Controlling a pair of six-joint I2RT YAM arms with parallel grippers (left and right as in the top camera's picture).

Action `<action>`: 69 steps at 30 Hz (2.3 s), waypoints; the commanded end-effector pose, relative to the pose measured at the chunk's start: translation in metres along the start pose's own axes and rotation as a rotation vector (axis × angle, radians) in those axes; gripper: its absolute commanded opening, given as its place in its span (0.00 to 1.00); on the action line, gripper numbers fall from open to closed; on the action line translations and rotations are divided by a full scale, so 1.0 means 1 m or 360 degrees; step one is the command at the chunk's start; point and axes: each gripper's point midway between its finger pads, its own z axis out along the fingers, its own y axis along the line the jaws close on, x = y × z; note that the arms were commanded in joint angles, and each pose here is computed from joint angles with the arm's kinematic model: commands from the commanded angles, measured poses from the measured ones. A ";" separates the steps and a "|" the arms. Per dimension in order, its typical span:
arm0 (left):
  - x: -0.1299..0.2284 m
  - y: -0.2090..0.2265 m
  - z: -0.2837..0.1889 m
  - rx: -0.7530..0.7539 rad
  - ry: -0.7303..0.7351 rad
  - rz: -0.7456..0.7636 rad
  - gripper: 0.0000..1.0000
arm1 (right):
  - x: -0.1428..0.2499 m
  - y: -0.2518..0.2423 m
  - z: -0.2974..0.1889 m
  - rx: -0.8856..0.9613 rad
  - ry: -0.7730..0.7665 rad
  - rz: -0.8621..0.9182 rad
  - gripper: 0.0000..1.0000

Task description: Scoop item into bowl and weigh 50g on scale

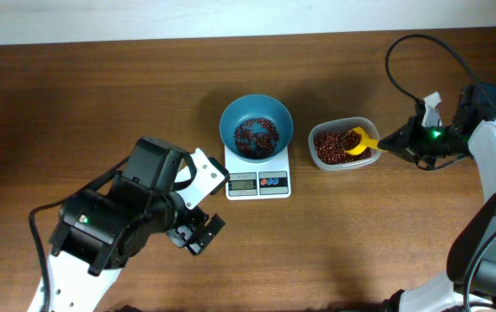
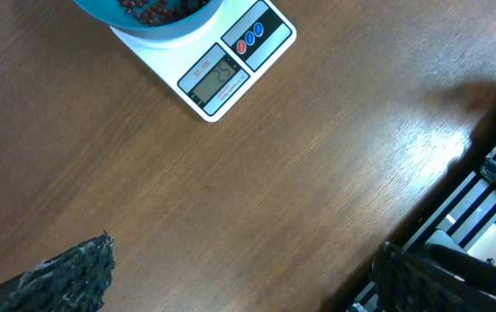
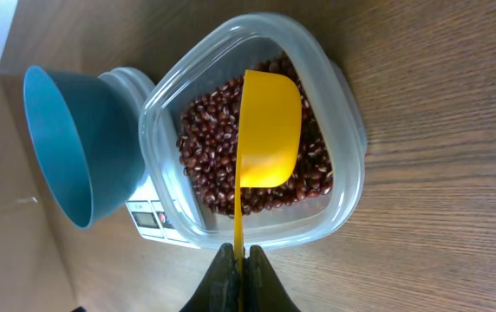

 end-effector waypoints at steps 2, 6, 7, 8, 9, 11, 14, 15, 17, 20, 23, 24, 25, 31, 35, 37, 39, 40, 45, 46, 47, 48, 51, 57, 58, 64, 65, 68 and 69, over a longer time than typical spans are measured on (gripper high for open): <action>0.001 0.001 0.001 -0.0005 0.0008 0.0021 0.99 | 0.003 0.005 0.002 -0.0075 0.0024 -0.0027 0.04; 0.001 0.001 0.001 -0.0005 0.0008 0.0021 0.99 | 0.004 0.011 0.002 -0.0132 0.0029 -0.0040 0.04; 0.001 0.001 0.001 -0.0005 0.0008 0.0021 0.99 | 0.005 0.011 0.001 -0.0133 0.0033 -0.0047 0.04; 0.001 0.001 0.001 -0.0005 0.0008 0.0021 0.99 | 0.006 0.011 0.001 -0.0132 0.0037 -0.0056 0.04; 0.001 0.001 0.001 -0.0005 0.0008 0.0021 0.99 | 0.007 0.010 0.000 -0.0131 0.0044 -0.0055 0.04; 0.001 0.001 0.001 -0.0005 0.0008 0.0021 0.99 | 0.010 0.006 -0.004 -0.0136 0.0049 -0.0041 0.04; 0.001 0.001 0.001 -0.0005 0.0008 0.0021 0.99 | 0.009 0.006 -0.010 -0.0190 0.0031 -0.0041 0.04; 0.001 0.001 0.001 -0.0005 0.0008 0.0021 0.99 | 0.008 0.007 -0.012 -0.0223 0.0019 -0.0048 0.04; 0.001 0.001 0.001 -0.0005 0.0008 0.0021 0.99 | 0.006 0.009 -0.016 -0.0273 -0.0001 -0.0040 0.04; 0.001 0.001 0.001 -0.0005 0.0008 0.0021 0.99 | 0.006 0.011 -0.018 -0.0300 -0.0004 -0.0047 0.04; 0.001 0.001 0.001 -0.0005 0.0008 0.0021 0.99 | 0.007 0.012 -0.018 -0.0317 -0.0005 -0.0080 0.04; 0.001 0.001 0.001 -0.0005 0.0008 0.0021 0.99 | 0.008 0.015 -0.019 -0.0344 -0.0004 -0.0108 0.04; 0.001 0.001 0.001 -0.0005 0.0008 0.0021 0.99 | 0.008 0.016 -0.019 -0.0356 -0.0001 -0.0106 0.04; 0.001 0.001 0.001 -0.0005 0.0008 0.0021 0.99 | 0.017 0.017 -0.020 -0.0362 0.0045 -0.0101 0.04; 0.001 0.001 0.001 -0.0005 0.0008 0.0021 0.99 | 0.022 0.020 -0.021 -0.0390 0.0070 -0.0107 0.04; 0.001 0.001 0.001 -0.0005 0.0008 0.0021 0.99 | 0.022 0.021 -0.021 -0.0390 0.0069 -0.0107 0.04; 0.001 0.001 0.001 -0.0005 0.0008 0.0021 0.99 | 0.022 0.021 -0.021 -0.0390 0.0070 -0.0107 0.04; 0.001 0.001 0.001 -0.0005 0.0008 0.0021 0.99 | 0.022 0.020 -0.021 -0.0390 0.0069 -0.0109 0.04; 0.001 0.001 0.001 -0.0005 0.0008 0.0021 0.99 | 0.021 0.024 -0.021 -0.0426 0.0058 -0.0141 0.04; 0.001 0.001 0.001 -0.0005 0.0008 0.0021 0.99 | 0.022 0.024 -0.022 -0.0427 0.0059 -0.0140 0.04; 0.001 0.001 0.001 -0.0005 0.0008 0.0021 0.99 | 0.022 0.026 -0.022 -0.0444 0.0059 -0.0137 0.04; 0.001 0.001 0.001 -0.0005 0.0008 0.0021 0.99 | 0.021 0.028 -0.023 -0.0466 0.0054 -0.0139 0.04; 0.001 0.001 0.001 -0.0005 0.0008 0.0021 0.99 | 0.020 0.035 -0.025 -0.0527 0.0036 -0.0169 0.04; 0.001 0.001 0.001 -0.0005 0.0008 0.0021 0.99 | 0.019 0.044 -0.028 -0.0615 0.0022 -0.0159 0.04; 0.001 0.001 0.001 -0.0005 0.0008 0.0021 0.99 | 0.019 0.045 -0.029 -0.0628 0.0019 -0.0160 0.04; 0.001 0.001 0.001 -0.0005 0.0008 0.0021 0.99 | 0.018 0.051 -0.030 -0.0681 0.0011 -0.0159 0.04; 0.001 0.001 0.001 -0.0005 0.0008 0.0021 0.99 | 0.019 0.053 -0.030 -0.0692 0.0013 -0.0163 0.04; 0.001 0.001 0.001 -0.0005 0.0008 0.0021 0.99 | 0.019 0.065 -0.030 -0.0744 0.0024 -0.0192 0.04; 0.001 0.001 0.001 -0.0005 0.0008 0.0021 0.99 | 0.019 0.071 -0.029 -0.0758 0.0032 -0.0219 0.04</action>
